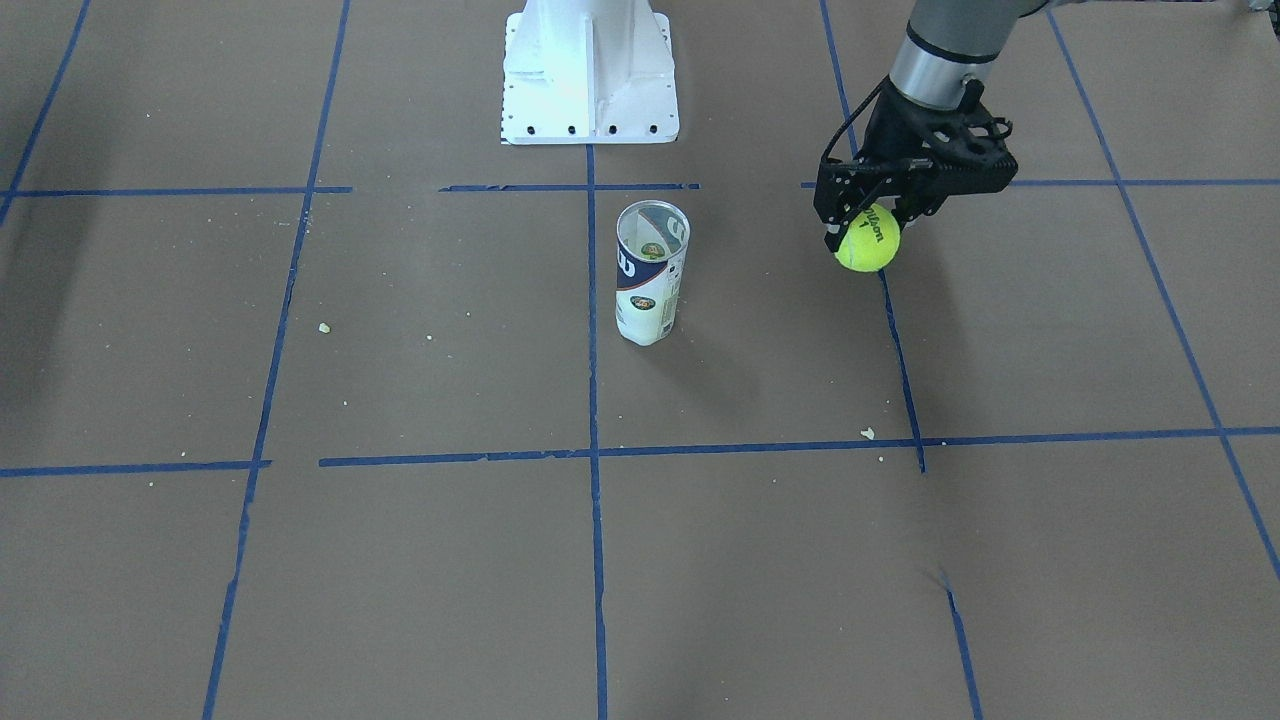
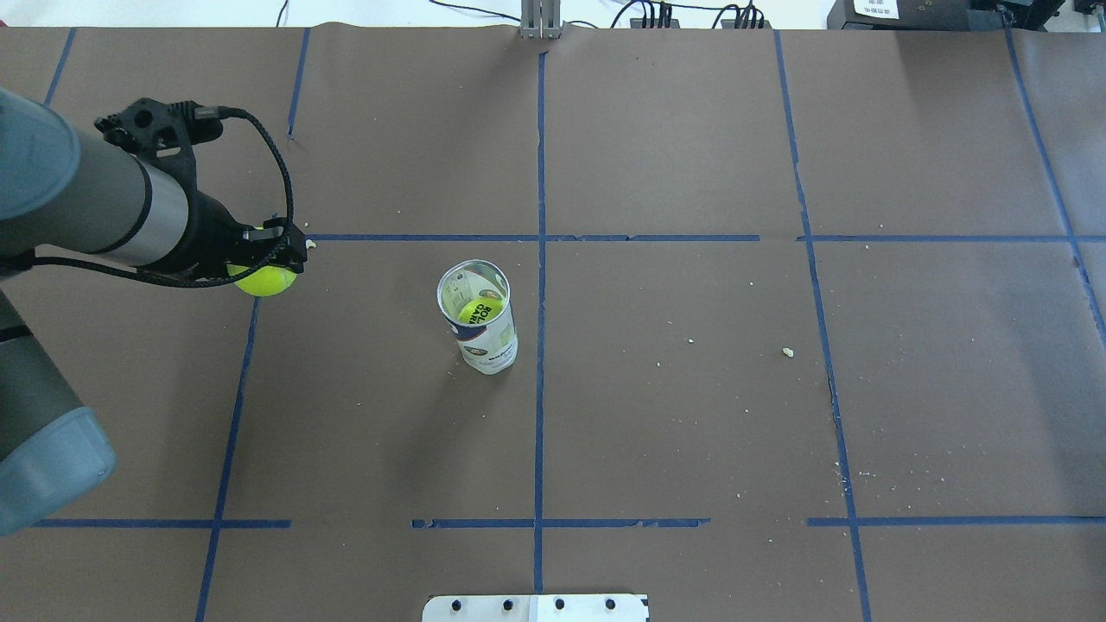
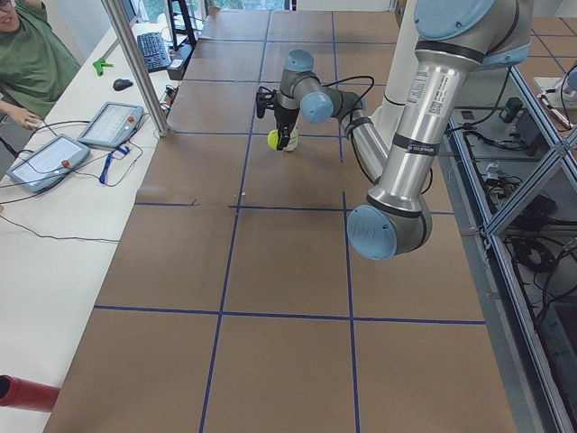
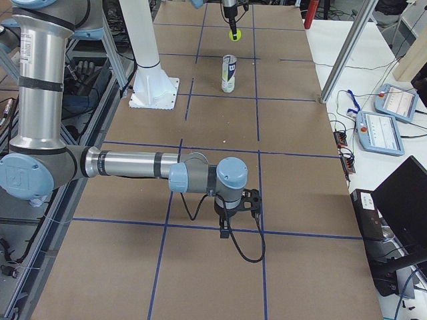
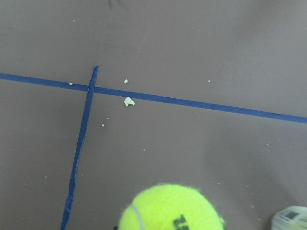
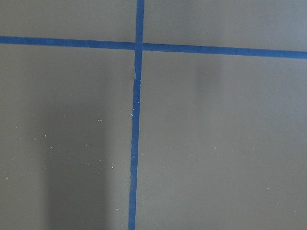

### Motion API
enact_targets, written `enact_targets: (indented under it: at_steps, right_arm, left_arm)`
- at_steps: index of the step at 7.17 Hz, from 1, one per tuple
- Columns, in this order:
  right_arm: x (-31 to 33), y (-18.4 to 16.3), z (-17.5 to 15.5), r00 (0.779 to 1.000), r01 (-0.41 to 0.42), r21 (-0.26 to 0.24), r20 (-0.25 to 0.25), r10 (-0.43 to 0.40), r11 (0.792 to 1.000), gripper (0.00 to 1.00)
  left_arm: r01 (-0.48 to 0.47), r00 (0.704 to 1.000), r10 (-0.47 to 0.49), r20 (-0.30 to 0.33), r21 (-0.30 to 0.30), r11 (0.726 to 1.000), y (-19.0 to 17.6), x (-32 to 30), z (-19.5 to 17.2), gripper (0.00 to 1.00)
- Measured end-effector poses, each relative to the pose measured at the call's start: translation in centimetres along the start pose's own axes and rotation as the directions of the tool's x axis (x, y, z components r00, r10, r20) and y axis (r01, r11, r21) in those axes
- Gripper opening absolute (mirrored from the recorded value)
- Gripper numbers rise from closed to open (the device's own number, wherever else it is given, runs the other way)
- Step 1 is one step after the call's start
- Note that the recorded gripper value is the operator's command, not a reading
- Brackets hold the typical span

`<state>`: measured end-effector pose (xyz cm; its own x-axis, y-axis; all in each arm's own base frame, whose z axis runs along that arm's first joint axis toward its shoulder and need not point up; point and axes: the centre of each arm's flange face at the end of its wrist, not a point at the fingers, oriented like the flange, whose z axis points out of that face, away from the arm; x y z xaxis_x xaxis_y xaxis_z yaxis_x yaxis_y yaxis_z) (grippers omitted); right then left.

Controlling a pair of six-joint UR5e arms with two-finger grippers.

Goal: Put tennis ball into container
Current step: 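Lift the tennis ball with the left gripper and carry it toward the tube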

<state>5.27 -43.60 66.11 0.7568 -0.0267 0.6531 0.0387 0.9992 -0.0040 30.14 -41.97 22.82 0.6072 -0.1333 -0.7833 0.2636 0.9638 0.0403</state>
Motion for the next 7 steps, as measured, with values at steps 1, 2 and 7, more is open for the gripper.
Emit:
enact_targets:
  at_steps: [1,2,7]
  right_arm:
    - [0.0,0.0,0.0,1.000,0.000,0.000,0.000,0.000,1.000,1.00]
    - [0.0,0.0,0.0,1.000,0.000,0.000,0.000,0.000,1.000,1.00]
    - [0.0,0.0,0.0,1.000,0.000,0.000,0.000,0.000,1.000,1.00]
  left_arm:
    - [0.012,1.000,-0.012,-0.002,-0.010,1.000,-0.2,1.4,-2.6,0.02]
    - [0.025,1.000,-0.025,-0.002,-0.026,0.999,-0.4,3.1,-4.6,0.02]
    - [0.165,0.986,-0.167,-0.005,-0.108,0.980,0.2,13.8,-5.5,0.04]
